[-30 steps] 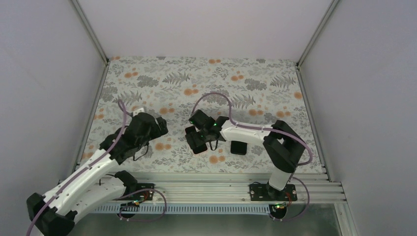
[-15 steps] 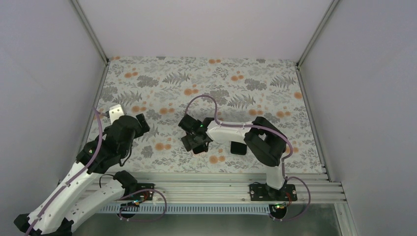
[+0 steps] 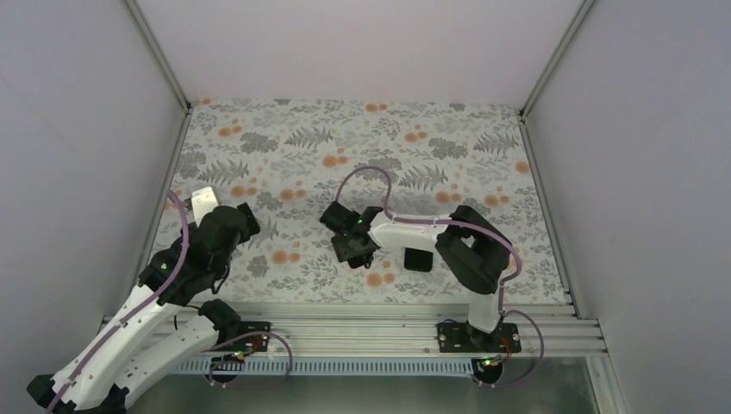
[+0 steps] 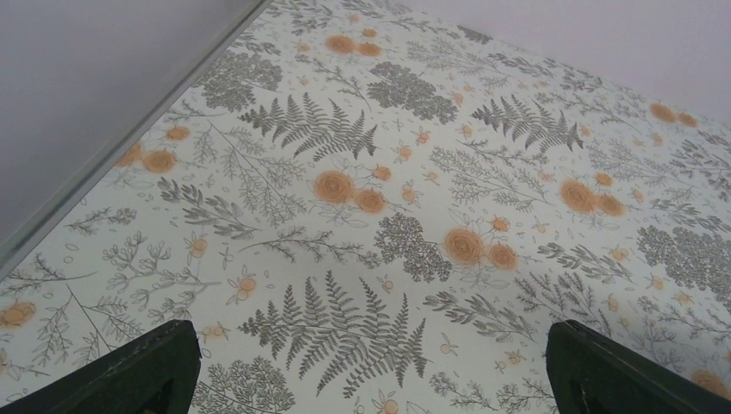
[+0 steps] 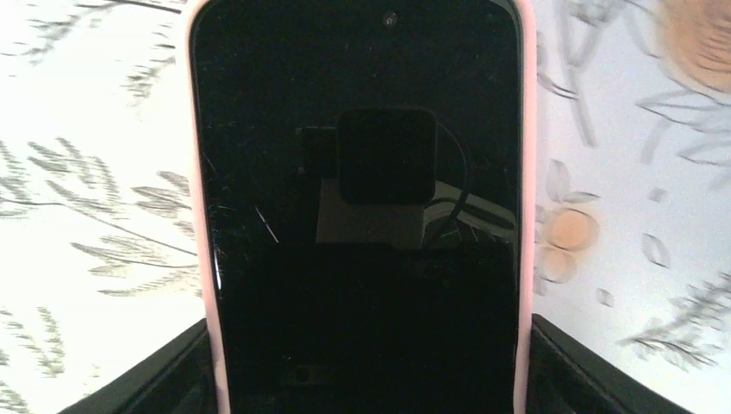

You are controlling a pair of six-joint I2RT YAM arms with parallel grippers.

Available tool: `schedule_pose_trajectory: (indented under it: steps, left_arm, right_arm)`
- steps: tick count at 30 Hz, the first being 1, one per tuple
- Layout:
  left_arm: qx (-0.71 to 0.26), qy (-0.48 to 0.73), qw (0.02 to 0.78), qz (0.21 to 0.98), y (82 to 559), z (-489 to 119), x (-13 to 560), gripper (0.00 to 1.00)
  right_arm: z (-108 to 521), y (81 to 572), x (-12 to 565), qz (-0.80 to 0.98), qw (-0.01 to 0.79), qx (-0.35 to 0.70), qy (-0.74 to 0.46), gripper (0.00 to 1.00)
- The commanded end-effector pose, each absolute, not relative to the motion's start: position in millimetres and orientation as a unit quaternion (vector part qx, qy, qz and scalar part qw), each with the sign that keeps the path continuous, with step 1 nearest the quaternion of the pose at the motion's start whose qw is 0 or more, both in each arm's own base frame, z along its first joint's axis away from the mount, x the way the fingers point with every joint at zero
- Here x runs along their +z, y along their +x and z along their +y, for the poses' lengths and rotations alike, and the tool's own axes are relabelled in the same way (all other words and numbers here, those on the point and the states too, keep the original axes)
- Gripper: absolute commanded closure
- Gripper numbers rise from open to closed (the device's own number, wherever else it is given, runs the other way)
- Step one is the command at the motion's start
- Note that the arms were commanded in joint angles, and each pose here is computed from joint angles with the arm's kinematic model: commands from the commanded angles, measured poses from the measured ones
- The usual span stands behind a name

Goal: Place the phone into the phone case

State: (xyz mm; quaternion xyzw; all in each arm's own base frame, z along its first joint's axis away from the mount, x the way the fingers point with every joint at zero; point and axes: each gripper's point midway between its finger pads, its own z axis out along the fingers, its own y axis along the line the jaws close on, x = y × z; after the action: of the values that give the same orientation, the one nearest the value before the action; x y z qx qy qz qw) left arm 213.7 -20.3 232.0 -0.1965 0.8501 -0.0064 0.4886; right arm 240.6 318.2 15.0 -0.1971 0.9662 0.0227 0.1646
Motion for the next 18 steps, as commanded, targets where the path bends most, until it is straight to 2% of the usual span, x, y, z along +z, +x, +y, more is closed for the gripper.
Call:
schedule_pose_trajectory:
  steps: [1,9,18]
  left_arm:
    - [0.014,-0.203,0.490,0.847,213,-14,230,0.00]
    - [0.016,-0.205,0.490,0.847,213,-13,230,0.00]
    - [0.016,-0.207,0.491,0.846,213,-12,230,0.00]
  right_arm:
    - [266,241,8,0.976,0.154,-0.038,-0.146,0.30]
    - [208,247,16,0.983,0.160,-0.069,-0.054,0.37]
    - [177,240,22,0.984,0.170,-0.045,0.013,0.36]
